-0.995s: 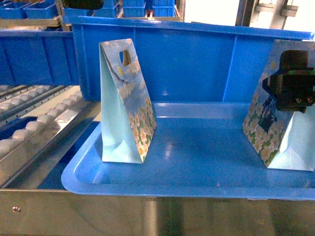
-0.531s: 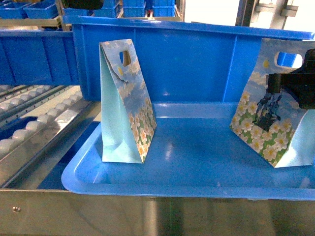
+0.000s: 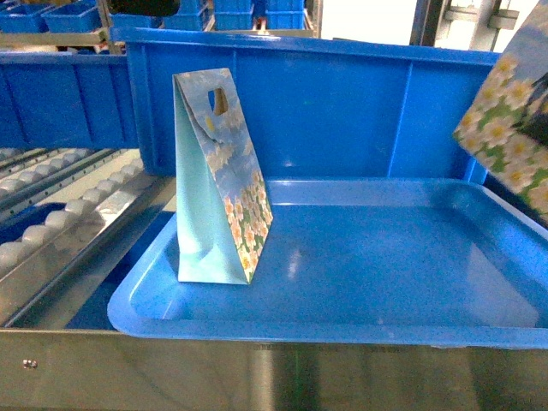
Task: Move flower gift bag to table near conveyor
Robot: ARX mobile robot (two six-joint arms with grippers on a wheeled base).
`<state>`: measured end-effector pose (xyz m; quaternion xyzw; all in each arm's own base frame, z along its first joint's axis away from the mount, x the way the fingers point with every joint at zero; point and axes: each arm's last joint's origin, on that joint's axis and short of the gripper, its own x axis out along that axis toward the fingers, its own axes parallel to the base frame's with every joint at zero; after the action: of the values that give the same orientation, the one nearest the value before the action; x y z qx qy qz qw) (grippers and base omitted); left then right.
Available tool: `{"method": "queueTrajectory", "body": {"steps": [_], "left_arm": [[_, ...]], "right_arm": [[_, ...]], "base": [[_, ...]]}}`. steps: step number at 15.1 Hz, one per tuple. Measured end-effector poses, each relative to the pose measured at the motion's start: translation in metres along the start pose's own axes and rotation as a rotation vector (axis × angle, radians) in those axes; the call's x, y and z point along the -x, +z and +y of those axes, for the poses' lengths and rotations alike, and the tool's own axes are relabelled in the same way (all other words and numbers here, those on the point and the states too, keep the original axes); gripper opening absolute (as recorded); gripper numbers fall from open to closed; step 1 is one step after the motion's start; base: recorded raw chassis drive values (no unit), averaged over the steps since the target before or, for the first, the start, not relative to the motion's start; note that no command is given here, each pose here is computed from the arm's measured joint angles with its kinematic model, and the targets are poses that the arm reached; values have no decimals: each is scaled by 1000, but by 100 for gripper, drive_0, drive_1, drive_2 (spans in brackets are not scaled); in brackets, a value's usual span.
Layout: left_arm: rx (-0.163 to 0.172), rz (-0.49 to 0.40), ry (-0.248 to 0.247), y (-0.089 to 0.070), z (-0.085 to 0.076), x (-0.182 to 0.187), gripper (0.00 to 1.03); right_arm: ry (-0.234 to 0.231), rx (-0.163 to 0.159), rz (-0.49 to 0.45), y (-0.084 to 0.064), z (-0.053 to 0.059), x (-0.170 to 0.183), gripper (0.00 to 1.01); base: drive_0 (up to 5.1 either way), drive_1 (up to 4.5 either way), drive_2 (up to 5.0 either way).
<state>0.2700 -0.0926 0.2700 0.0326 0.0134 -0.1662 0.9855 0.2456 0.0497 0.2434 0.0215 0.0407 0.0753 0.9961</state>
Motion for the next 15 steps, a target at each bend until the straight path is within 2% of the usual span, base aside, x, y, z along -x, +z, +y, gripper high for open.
{"method": "queueTrajectory", "body": {"steps": [3,4,7,8,10,13,15], "left_arm": [[0,0,0,0,0,0,98],[0,1,0,0,0,0,98],[0,0,0,0,0,0,98],[0,1,0,0,0,0,98],[0,0,0,0,0,0,98],[0,1,0,0,0,0,98],[-8,17,22,1,-8,-4,98]], "right_arm": [[-59,11,-116,12,-15,52,2],[-76,15,-139,12,-18,69,2],[-163,16,-206,4,-30,104,2],[-200,15,-185,-9,-36,119,2],[-216,14,-181,-23,-37,131,2],[-214,15,-190,-22,-37,131,2],[-214,15,-190,-22,-37,131,2]], "base": [[0,0,0],[0,0,0],[0,0,0],[0,0,0],[0,0,0],[0,0,0],[0,0,0]]}}
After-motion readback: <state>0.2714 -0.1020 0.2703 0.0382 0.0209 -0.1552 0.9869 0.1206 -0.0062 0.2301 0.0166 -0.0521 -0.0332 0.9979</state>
